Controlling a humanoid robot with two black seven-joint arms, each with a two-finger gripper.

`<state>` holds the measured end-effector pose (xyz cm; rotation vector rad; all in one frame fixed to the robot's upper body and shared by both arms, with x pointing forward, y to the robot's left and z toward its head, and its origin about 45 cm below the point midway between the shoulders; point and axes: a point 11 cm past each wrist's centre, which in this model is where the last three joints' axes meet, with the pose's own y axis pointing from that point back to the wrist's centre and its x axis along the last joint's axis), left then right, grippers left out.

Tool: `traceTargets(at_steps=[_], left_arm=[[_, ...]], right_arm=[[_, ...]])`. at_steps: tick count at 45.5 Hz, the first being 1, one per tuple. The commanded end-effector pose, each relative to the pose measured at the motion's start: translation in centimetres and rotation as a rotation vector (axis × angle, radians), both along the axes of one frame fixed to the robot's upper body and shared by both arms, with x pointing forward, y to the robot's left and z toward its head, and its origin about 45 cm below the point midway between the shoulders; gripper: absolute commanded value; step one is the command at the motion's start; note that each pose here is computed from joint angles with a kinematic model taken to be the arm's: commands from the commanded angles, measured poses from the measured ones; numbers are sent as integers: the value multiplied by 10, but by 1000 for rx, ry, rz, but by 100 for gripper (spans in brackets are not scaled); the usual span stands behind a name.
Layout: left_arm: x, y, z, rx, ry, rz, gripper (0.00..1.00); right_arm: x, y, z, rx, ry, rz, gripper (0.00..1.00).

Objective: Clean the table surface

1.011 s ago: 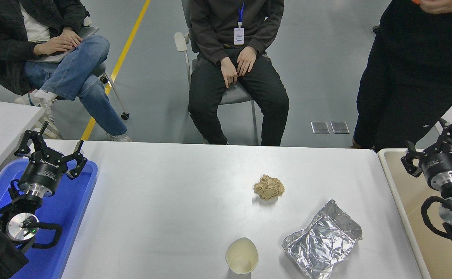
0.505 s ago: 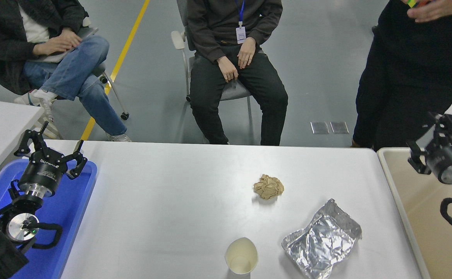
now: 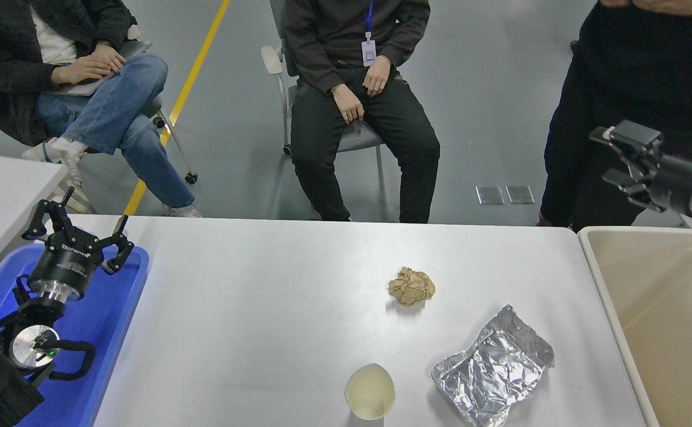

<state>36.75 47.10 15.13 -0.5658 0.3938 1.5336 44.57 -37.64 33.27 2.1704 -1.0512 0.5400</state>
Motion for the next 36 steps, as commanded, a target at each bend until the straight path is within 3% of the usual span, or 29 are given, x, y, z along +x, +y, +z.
traceTargets(at_steps=[1,6,18,36], left_arm=[[0,0,0,0,0,0,100],[0,0,0,0,0,0,100],[0,1,0,1,0,1,100],[0,0,0,0,0,0,100]], right_arm=[[-13,89,40,-231,16,395,99],[-28,133,36,-349,22,576,99],[-63,211,-45,-709,77,944,99],[-101,271,-100,-840,138,1197,99]])
